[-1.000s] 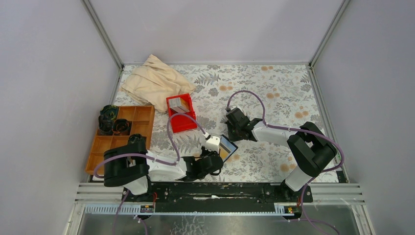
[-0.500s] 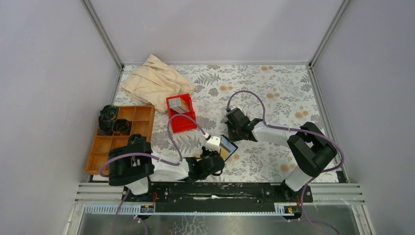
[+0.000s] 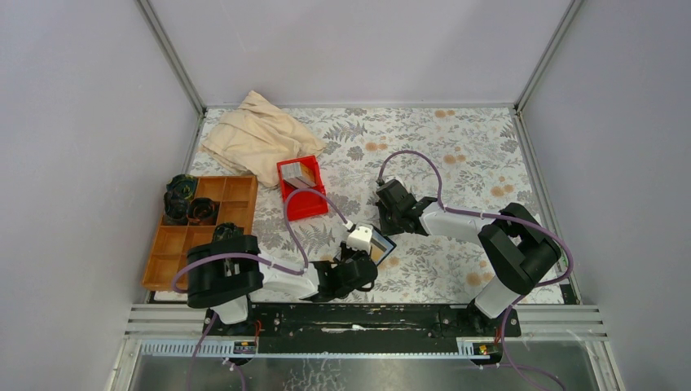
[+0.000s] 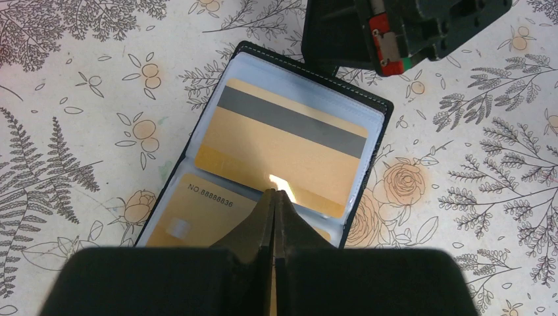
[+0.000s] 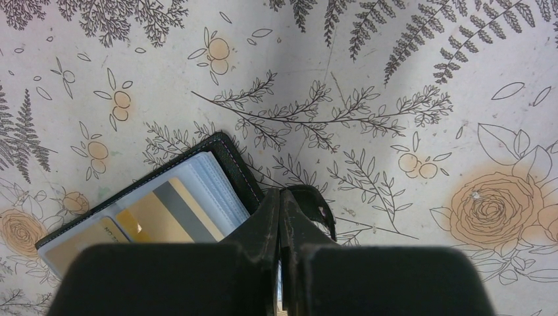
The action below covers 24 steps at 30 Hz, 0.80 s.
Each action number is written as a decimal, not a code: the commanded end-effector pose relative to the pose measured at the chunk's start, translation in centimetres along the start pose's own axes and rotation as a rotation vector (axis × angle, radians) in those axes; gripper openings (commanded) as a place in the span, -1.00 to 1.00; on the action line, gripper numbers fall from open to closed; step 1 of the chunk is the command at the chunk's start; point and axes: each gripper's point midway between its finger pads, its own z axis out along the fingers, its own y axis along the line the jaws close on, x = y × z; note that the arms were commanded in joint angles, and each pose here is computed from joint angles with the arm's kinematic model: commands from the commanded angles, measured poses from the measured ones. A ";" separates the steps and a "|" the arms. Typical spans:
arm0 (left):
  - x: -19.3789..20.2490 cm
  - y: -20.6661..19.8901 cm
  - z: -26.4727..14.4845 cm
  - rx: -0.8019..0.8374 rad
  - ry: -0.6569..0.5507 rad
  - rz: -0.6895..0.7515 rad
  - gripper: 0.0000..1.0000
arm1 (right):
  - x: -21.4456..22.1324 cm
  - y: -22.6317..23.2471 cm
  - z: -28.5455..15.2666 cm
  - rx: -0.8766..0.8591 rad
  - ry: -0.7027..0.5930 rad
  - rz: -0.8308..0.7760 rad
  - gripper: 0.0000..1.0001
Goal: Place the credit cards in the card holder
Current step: Insert the credit card into the card holder.
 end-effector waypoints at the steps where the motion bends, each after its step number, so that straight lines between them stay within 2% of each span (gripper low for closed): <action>1: -2.2 -1.2 0.2 0.015 -0.083 -0.028 -1.00 | 0.4 1.5 -0.2 -0.052 0.021 0.022 -1.00; 13: -4.5 -1.0 -0.1 0.007 -0.156 -0.037 -0.98 | 0.8 2.7 -0.5 -0.042 0.025 0.035 -1.00; 18: -5.7 -0.1 -1.6 0.017 -0.181 -0.105 -0.93 | 0.8 3.1 -0.9 -0.043 0.011 0.056 -1.00; 24: -4.2 1.9 -3.7 0.043 -0.116 -0.137 -0.98 | 0.8 2.8 -0.8 -0.018 0.015 0.067 -1.00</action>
